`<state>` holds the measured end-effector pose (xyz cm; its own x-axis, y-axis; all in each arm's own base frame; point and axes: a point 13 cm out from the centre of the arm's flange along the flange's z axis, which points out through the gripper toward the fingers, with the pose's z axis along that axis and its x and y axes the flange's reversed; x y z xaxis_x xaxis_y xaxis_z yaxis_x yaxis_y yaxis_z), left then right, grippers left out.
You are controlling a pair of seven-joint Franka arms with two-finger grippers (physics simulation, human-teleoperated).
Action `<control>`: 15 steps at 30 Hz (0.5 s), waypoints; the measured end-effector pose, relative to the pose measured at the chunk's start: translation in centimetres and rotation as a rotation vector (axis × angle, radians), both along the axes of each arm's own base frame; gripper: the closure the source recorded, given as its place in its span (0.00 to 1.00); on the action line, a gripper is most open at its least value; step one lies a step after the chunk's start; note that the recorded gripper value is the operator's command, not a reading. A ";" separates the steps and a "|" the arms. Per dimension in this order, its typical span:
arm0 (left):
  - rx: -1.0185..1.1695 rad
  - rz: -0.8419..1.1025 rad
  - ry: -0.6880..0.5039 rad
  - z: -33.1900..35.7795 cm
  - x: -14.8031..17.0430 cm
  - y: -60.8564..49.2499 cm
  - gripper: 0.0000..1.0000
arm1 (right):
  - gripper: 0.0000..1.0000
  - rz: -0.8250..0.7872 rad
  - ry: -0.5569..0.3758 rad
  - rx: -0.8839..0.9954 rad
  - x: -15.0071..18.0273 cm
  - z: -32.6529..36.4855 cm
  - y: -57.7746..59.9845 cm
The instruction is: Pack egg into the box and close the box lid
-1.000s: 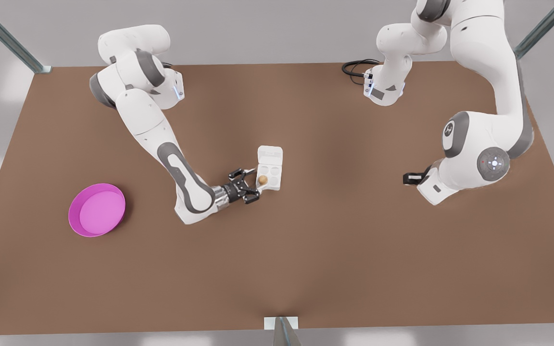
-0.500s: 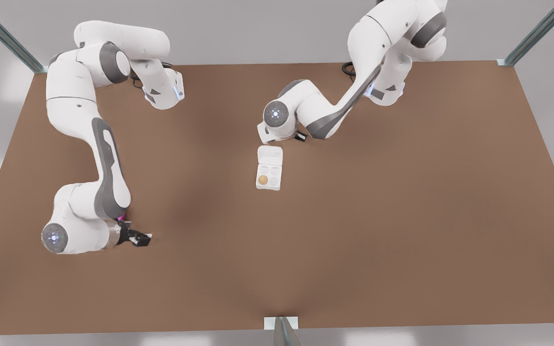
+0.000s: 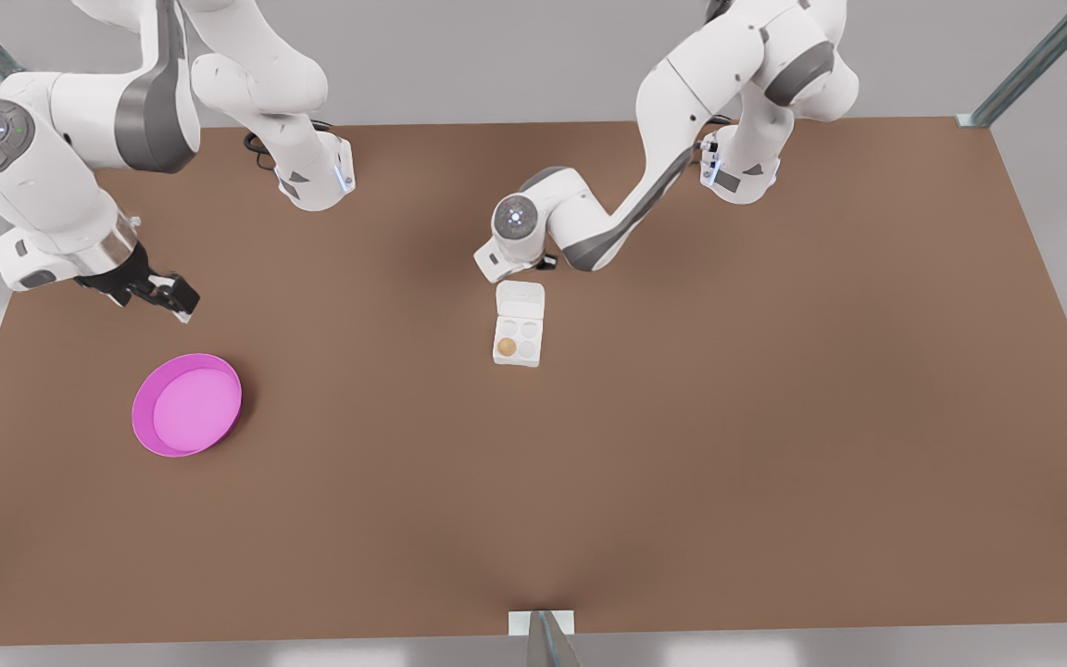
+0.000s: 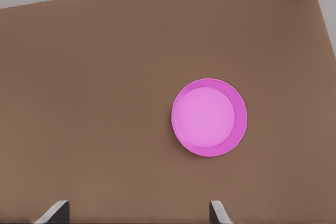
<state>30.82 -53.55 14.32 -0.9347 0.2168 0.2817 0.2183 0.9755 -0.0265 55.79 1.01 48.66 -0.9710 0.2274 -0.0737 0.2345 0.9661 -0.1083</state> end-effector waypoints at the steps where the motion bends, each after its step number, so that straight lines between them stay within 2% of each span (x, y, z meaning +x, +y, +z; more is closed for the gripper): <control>1: -0.006 0.016 -0.005 -0.4 0.1 -0.3 0.79 | 0.00 0.011 0.008 0.003 0.3 -0.7 0.1; 15: -0.023 0.156 -0.068 -1.7 2.7 -0.5 0.79 | 0.00 0.087 0.012 0.012 1.7 -2.0 -0.6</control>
<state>33.48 -54.03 12.61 -0.9742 0.0733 0.2133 0.0663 0.9970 -0.0398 57.52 0.46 46.68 -0.9879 0.1427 -0.0601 0.1481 0.9840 -0.0987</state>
